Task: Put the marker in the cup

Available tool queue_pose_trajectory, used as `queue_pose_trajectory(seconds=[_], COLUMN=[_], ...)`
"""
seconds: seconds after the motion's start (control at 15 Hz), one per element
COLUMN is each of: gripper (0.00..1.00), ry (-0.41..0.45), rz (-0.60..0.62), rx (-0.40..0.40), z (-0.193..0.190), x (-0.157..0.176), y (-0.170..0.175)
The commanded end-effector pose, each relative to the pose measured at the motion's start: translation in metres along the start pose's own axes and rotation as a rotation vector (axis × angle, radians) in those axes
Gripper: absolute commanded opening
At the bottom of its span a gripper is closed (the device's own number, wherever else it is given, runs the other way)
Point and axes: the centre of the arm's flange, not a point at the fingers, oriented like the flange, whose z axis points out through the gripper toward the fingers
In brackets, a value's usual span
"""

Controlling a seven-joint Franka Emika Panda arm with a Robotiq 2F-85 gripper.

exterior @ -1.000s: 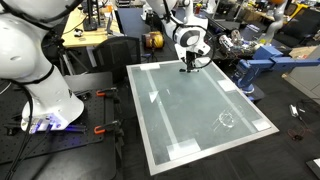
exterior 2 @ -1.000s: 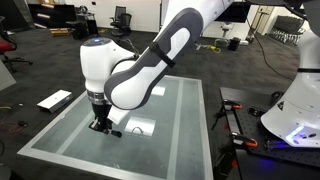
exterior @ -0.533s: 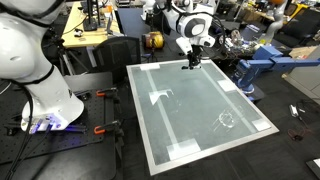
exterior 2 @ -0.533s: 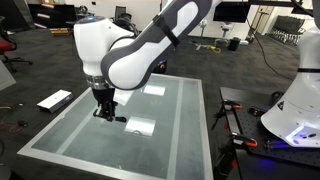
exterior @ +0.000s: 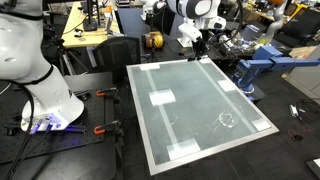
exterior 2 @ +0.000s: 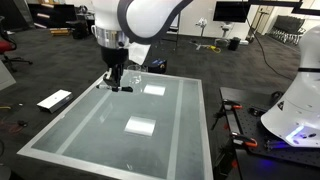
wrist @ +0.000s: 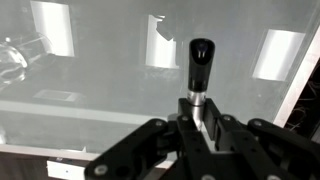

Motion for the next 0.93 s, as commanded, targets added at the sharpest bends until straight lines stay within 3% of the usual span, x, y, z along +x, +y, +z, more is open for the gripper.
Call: queue_pose_trajectory(seconds=[0.0,0.33,0.6,0.87], gripper=[0.05,0.05,0.05,0.05], ry=[0.014,0.037,0.059,0.093], rz=[-0.016,0.052,0.145,0.245], rx=[-0.029,-0.156,-0.336,-0.480], z=[-0.056,-0.085,-0.082,-0.068], x=[-0.045,-0.070,-0.078,-0.075], y=[0.036,0.085,0.116,0.126])
